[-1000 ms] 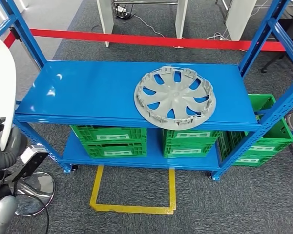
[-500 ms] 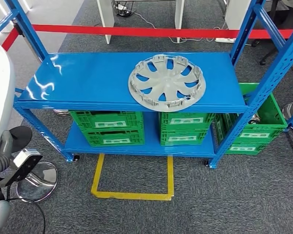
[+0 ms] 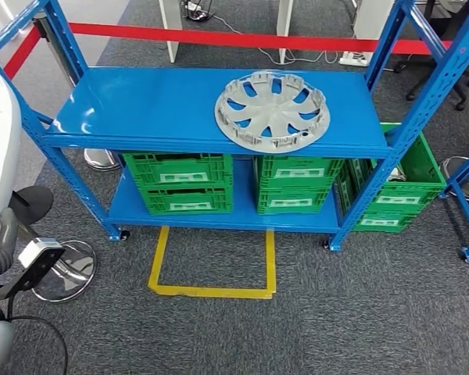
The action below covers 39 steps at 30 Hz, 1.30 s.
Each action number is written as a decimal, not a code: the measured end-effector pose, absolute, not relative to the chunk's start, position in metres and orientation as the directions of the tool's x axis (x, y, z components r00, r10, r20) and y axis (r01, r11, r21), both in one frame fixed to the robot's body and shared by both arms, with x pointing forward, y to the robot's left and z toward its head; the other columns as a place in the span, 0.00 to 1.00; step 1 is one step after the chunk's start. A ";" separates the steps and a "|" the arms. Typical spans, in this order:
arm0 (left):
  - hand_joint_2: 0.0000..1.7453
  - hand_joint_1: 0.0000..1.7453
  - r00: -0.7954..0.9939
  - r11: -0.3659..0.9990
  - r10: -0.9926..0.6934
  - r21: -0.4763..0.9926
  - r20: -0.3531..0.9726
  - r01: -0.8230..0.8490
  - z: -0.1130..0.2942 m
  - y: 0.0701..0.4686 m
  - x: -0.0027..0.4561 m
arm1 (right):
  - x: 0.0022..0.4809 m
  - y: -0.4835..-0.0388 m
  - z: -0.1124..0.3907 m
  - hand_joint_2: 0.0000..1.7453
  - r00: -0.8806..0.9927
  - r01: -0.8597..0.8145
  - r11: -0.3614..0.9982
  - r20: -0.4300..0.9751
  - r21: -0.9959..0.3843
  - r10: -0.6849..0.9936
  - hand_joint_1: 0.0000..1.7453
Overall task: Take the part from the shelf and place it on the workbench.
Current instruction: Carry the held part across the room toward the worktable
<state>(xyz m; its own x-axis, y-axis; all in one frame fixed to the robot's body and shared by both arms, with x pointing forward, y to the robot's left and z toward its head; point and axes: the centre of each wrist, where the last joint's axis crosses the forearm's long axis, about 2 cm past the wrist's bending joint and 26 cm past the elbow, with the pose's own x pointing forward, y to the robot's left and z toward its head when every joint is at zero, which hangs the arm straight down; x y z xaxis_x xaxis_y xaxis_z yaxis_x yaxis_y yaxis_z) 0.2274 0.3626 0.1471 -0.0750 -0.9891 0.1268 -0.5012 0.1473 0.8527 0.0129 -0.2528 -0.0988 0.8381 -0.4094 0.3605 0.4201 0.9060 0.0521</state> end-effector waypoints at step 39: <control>1.00 0.82 -0.045 0.135 -0.990 0.854 0.130 -0.502 0.145 0.387 0.215 | 0.018 -0.246 -0.100 0.00 0.838 0.400 0.915 0.382 0.058 -0.390 0.00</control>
